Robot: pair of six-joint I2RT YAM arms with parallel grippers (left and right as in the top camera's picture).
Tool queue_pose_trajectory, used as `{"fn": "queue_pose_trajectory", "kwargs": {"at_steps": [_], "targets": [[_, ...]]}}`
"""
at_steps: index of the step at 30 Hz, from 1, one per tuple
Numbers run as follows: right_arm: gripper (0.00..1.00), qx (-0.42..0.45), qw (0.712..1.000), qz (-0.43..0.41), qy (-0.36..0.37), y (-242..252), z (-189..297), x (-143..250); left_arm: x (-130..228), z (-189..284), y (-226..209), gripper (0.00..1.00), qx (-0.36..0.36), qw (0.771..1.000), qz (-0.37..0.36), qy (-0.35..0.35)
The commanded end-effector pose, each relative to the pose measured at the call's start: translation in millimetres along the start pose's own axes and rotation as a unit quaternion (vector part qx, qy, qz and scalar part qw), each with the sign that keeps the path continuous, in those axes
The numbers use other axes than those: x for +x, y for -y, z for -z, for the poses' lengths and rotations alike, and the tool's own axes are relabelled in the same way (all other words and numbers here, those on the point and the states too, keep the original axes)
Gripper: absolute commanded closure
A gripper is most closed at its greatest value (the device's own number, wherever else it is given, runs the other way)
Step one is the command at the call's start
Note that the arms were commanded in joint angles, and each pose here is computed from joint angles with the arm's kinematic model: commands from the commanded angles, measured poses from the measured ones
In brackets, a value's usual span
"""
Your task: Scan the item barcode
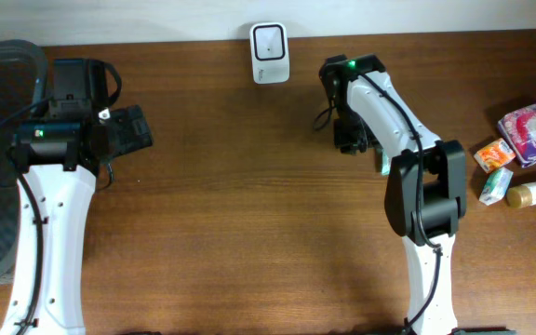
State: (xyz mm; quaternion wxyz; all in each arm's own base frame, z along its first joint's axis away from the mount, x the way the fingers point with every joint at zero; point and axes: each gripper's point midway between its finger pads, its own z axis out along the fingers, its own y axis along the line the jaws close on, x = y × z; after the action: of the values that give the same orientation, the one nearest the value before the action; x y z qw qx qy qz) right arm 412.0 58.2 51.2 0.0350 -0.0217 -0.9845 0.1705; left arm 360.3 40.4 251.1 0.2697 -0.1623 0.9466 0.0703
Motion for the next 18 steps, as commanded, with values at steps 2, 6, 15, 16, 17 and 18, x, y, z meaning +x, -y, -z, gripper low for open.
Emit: {"fn": "queue_pose_trajectory", "kwargs": {"at_steps": [2,6,15,16,17,18], "targets": [[0.35,-0.012,0.999,0.044,-0.007,-9,-4,2,-2,2,-4,0.01,-0.004,1.0,-0.002,0.004],[0.18,0.014,1.0,-0.019,0.008,45,-24,-22,-2,2,-4,0.01,-0.005,1.0,-0.002,0.004],[0.19,-0.436,0.896,-0.051,0.064,119,21,-26,-2,2,-4,0.01,-0.004,1.0,-0.002,0.004],[0.19,-0.434,0.897,-0.012,0.082,126,14,-22,-2,2,-4,0.01,-0.005,1.0,-0.002,0.004],[0.17,-0.432,0.897,0.026,0.093,126,7,-18,-2,2,-4,0.01,-0.004,1.0,-0.002,0.004],[0.16,-0.429,0.898,0.03,0.095,124,-1,-18,-2,2,-4,0.01,-0.005,1.0,-0.002,0.004]]}}
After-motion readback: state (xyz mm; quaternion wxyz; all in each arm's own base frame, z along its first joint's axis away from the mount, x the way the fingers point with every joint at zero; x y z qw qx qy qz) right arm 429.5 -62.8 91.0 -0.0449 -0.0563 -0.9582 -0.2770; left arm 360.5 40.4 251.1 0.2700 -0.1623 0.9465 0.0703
